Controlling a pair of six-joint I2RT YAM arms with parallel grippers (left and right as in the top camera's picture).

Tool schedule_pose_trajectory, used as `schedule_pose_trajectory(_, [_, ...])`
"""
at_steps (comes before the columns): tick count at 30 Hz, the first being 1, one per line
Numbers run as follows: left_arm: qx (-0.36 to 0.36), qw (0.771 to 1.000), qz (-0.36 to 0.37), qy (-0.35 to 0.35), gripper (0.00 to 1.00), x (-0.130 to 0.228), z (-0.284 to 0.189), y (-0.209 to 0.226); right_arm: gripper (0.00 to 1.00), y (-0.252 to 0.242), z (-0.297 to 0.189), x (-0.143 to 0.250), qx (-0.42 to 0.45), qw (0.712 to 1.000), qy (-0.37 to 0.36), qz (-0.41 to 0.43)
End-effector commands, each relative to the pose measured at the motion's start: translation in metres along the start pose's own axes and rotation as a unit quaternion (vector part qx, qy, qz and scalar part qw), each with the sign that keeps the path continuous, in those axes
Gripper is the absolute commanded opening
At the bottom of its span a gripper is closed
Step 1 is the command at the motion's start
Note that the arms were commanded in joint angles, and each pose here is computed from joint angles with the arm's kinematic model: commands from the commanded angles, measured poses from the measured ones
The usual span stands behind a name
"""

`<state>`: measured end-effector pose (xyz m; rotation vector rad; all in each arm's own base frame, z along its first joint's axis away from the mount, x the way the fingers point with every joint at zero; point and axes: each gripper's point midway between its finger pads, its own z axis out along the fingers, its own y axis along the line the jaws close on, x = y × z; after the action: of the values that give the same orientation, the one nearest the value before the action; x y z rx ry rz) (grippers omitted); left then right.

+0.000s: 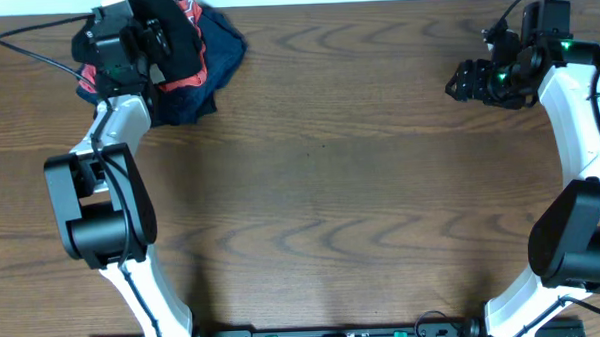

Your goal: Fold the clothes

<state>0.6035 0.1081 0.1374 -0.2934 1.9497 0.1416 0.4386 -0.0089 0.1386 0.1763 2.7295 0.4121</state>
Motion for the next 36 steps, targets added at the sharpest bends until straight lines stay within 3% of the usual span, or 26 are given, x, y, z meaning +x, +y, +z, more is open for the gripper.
schedule_pose_trajectory(1, [-0.007,0.995,0.048,0.084,0.86,0.077,0.021,-0.003,0.77,0.005,-0.014,-0.008,-0.001,1.0,-0.02,0.0])
schedule_pose_trajectory(4, [-0.006,0.995,0.048,0.088,0.86,0.081,0.022,-0.003,0.77,0.005,-0.014,-0.008,-0.001,1.0,-0.02,0.0])
schedule_pose_trajectory(9, [-0.005,0.997,0.045,0.06,0.86,0.048,0.011,-0.005,0.77,0.006,-0.014,-0.01,-0.005,1.0,-0.025,-0.001])
schedule_pose_trajectory(12, [-0.003,0.999,0.042,0.031,0.87,0.007,-0.01,-0.006,0.8,0.013,-0.016,-0.019,-0.022,0.999,-0.042,-0.008])
schedule_pose_trajectory(16, [-0.001,0.999,0.035,-0.02,0.88,-0.059,-0.053,-0.007,0.99,0.017,-0.027,-0.032,-0.022,0.997,-0.065,-0.027])
schedule_pose_trajectory(19, [0.001,0.998,0.031,-0.055,0.95,-0.105,-0.096,-0.006,0.99,0.024,-0.048,-0.048,-0.021,0.994,-0.092,-0.056])
schedule_pose_trajectory(23, [0.003,0.997,0.026,-0.079,0.98,-0.142,-0.146,-0.004,0.99,0.04,-0.095,-0.068,-0.019,0.986,-0.139,-0.088])
schedule_pose_trajectory(29, [0.002,0.997,0.027,-0.073,0.98,-0.155,-0.191,0.001,0.99,0.074,-0.174,-0.071,-0.025,0.971,-0.207,-0.115])
schedule_pose_trajectory(36, [0.002,0.998,0.029,-0.058,0.98,-0.148,-0.194,0.002,0.99,0.126,-0.244,-0.014,-0.088,0.96,-0.224,-0.14])
